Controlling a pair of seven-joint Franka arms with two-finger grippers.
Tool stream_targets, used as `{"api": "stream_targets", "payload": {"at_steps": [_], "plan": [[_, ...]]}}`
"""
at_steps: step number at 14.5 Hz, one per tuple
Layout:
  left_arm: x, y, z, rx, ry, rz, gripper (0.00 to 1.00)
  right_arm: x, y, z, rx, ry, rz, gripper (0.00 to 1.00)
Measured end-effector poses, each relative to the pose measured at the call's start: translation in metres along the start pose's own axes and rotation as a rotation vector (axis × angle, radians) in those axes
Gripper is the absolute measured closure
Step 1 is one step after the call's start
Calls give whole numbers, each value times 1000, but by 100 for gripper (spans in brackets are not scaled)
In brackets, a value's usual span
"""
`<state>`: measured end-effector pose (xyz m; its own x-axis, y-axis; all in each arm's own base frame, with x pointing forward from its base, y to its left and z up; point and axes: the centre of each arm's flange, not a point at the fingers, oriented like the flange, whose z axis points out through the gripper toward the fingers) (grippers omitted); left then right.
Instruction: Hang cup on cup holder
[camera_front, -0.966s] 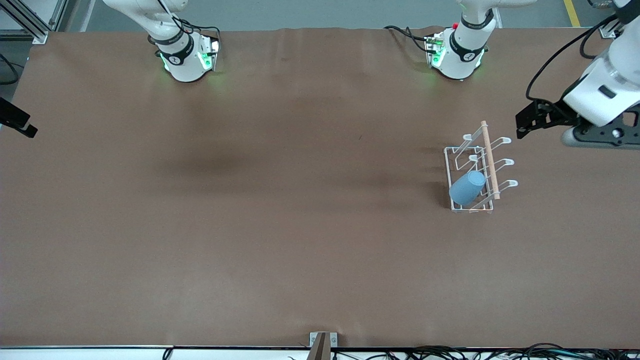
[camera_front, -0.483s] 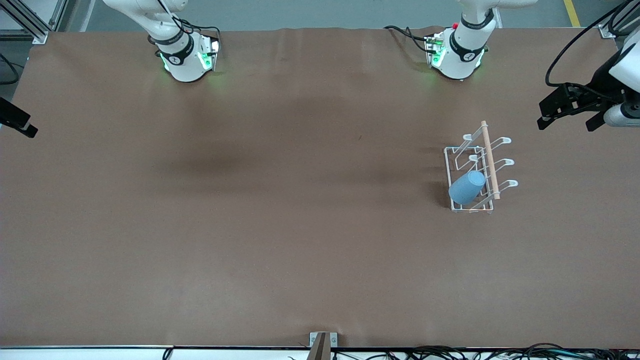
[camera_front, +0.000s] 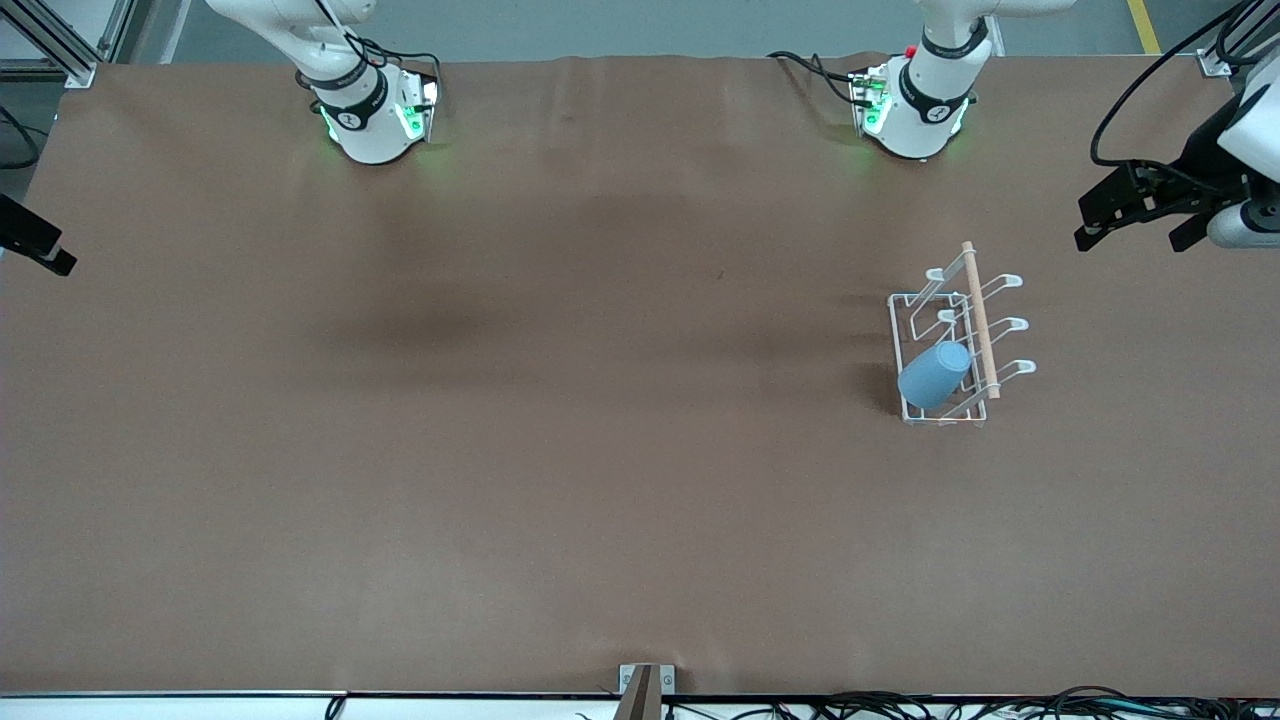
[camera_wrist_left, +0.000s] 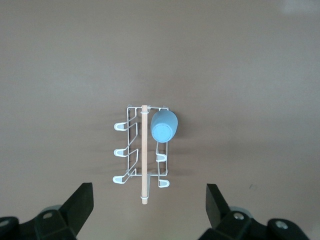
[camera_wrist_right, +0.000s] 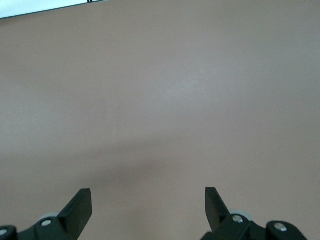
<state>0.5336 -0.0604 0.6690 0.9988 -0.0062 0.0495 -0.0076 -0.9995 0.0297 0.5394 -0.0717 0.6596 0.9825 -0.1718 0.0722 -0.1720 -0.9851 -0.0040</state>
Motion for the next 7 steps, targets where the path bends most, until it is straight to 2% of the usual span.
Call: {"api": "stream_targets", "payload": {"at_steps": [7], "plan": [[-4, -1, 8, 2, -15, -1, 1, 0, 0, 0, 0, 0, 0, 0]]}}
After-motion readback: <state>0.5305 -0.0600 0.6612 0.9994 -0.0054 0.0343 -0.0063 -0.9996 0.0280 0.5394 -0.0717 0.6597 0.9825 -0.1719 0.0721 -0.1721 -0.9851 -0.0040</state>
